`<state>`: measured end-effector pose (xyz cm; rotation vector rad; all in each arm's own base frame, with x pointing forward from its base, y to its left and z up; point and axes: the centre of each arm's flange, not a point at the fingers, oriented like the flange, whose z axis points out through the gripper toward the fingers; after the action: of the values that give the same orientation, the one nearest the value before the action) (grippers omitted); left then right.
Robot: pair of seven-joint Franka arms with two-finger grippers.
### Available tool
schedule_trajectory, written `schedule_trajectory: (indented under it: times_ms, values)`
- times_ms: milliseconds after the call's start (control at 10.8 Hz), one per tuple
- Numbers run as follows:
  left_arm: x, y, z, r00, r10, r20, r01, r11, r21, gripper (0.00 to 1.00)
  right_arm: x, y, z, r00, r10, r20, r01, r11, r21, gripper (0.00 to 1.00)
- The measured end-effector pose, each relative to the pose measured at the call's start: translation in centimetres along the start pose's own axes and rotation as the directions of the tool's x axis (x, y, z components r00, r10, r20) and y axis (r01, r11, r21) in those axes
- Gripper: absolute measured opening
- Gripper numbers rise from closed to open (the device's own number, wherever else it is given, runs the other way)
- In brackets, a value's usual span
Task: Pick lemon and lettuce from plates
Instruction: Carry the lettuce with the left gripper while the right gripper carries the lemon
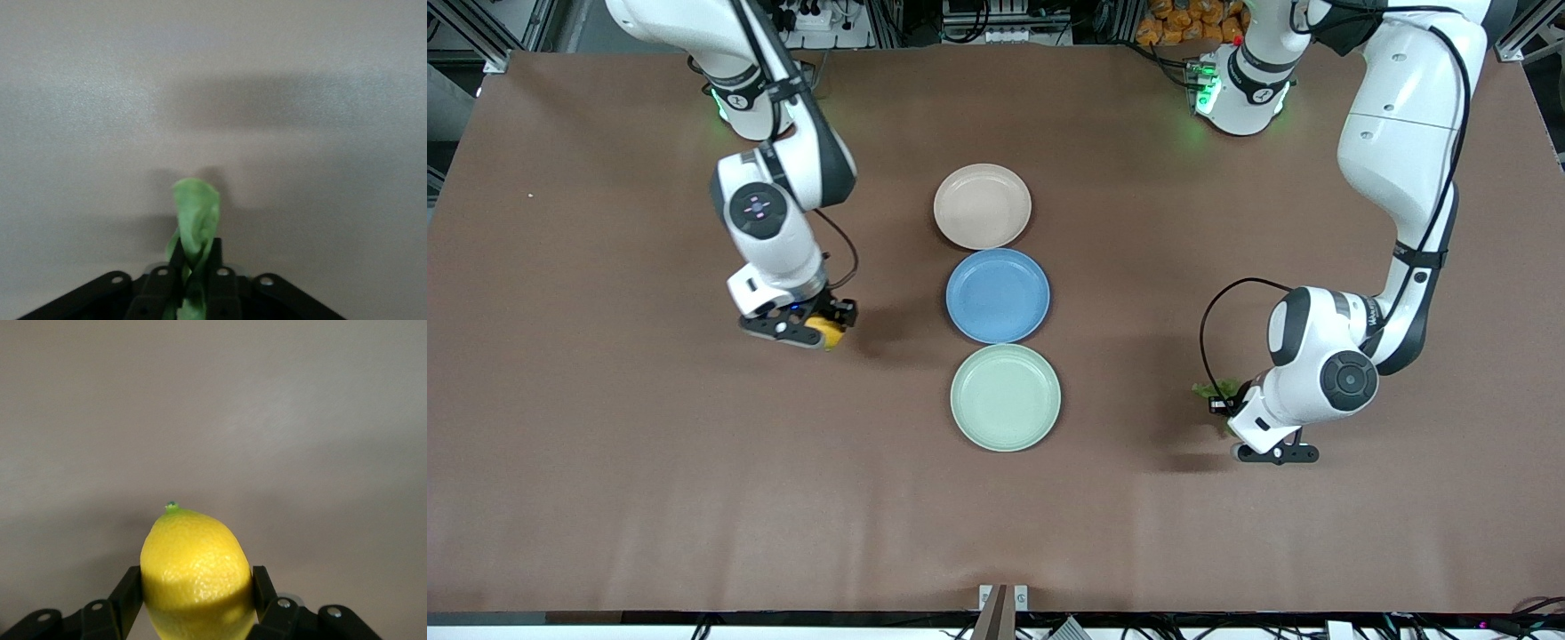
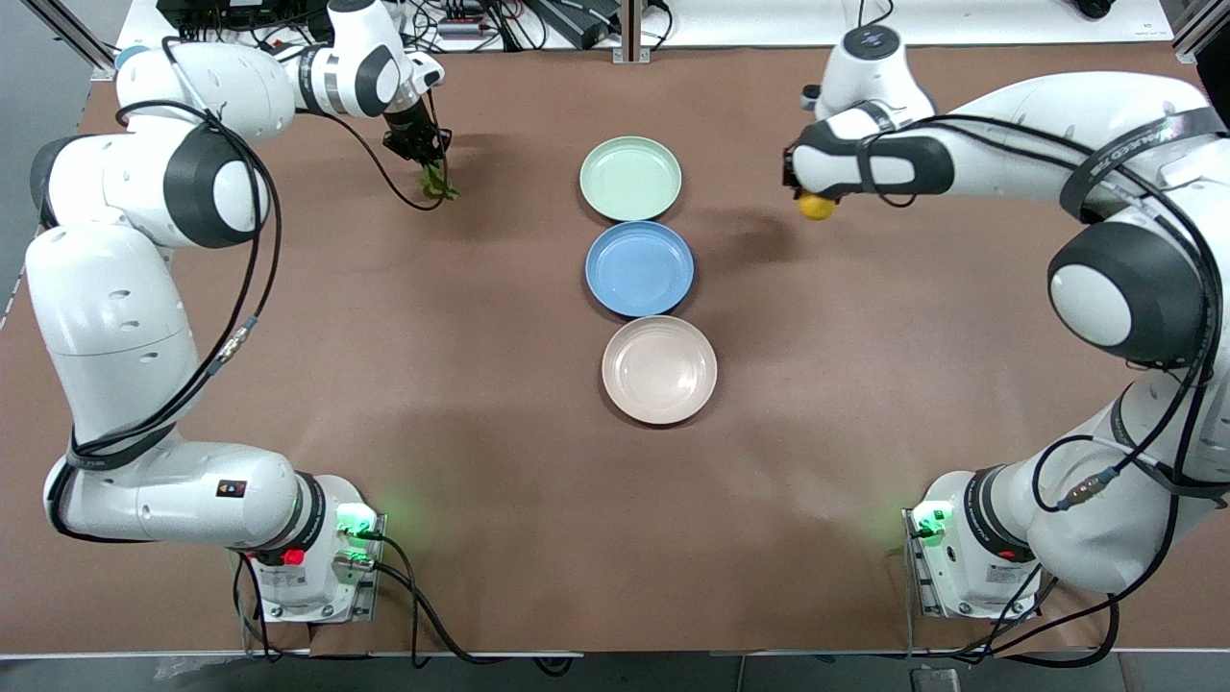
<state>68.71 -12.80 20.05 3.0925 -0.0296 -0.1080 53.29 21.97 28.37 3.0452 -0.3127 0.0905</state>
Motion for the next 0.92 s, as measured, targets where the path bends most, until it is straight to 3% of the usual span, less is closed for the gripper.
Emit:
schedule_trajectory:
  times_ms: [370, 555, 647, 925]
  values:
    - [0.5, -0.1, -0.8, 1.0, -0.003, -0.021, 0.003, 1.0, -0.004, 0.64, 4.3, 9.1, 1.7, 0.995, -0.096, 0.03, 0.096, 0.995, -0.015, 0.72]
    - [0.9, -0.3, -3.2, 0.999, -0.007, -0.048, 0.007, 1.0, -0.006, 0.91, 6.0, 13.2, 2.4, 0.989, -0.144, 0.027, 0.144, 0.989, -0.016, 0.72]
    - [1.0, -0.9, -5.4, 0.998, -0.015, -0.061, 0.015, 1.0, -0.004, 1.0, 6.8, 15.3, 3.0, 0.986, -0.165, 0.024, 0.165, 0.986, -0.017, 0.72]
    - [1.0, -5.2, -11.1, 0.996, -0.002, -0.091, 0.003, 1.0, 0.004, 1.0, 8.0, 19.6, 6.0, 0.973, -0.231, 0.017, 0.23, 0.972, 0.045, 0.72]
